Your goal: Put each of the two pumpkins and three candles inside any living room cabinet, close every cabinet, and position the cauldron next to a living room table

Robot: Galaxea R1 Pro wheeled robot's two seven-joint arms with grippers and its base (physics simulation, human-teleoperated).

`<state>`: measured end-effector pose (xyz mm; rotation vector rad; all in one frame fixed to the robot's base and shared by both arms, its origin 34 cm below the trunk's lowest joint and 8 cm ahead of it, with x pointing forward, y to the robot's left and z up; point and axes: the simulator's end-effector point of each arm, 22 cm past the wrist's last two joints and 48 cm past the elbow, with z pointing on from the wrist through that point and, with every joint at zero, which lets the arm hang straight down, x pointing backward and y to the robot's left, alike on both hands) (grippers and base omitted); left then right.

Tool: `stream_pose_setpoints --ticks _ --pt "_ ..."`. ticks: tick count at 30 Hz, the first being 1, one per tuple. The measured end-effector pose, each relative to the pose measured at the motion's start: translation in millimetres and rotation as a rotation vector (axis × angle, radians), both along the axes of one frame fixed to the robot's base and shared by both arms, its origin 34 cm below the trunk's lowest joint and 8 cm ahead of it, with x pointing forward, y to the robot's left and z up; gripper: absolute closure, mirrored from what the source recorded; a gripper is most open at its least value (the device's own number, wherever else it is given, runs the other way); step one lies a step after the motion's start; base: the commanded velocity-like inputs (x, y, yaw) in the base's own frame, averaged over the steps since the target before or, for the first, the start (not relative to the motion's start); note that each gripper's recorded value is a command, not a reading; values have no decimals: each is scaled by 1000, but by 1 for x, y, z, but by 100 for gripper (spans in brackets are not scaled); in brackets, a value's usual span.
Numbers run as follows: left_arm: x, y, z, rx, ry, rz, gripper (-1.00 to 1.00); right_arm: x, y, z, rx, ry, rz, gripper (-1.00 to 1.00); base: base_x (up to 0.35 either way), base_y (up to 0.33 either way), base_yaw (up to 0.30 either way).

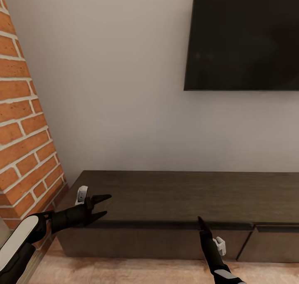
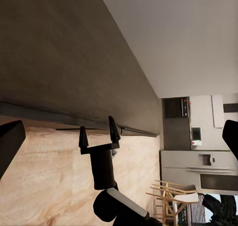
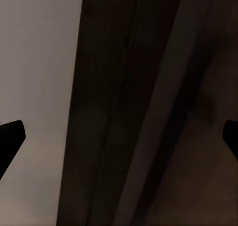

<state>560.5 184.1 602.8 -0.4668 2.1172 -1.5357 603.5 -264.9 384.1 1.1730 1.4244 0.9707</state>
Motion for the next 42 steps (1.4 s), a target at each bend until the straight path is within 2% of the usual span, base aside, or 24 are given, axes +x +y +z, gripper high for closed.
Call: stream_pose_setpoints --ticks 12,17,42 --pt "0 0 0 -1 -1 1 -100 0 0 0 0 0 0 -100 4 0 0" --pt "2 0 -10 0 20 1 -100 -3 0 -11 0 20 0 -100 0 0 0" --pt "2 1 -10 0 20 2 -100 -3 0 -11 0 19 0 -100 0 0 0"
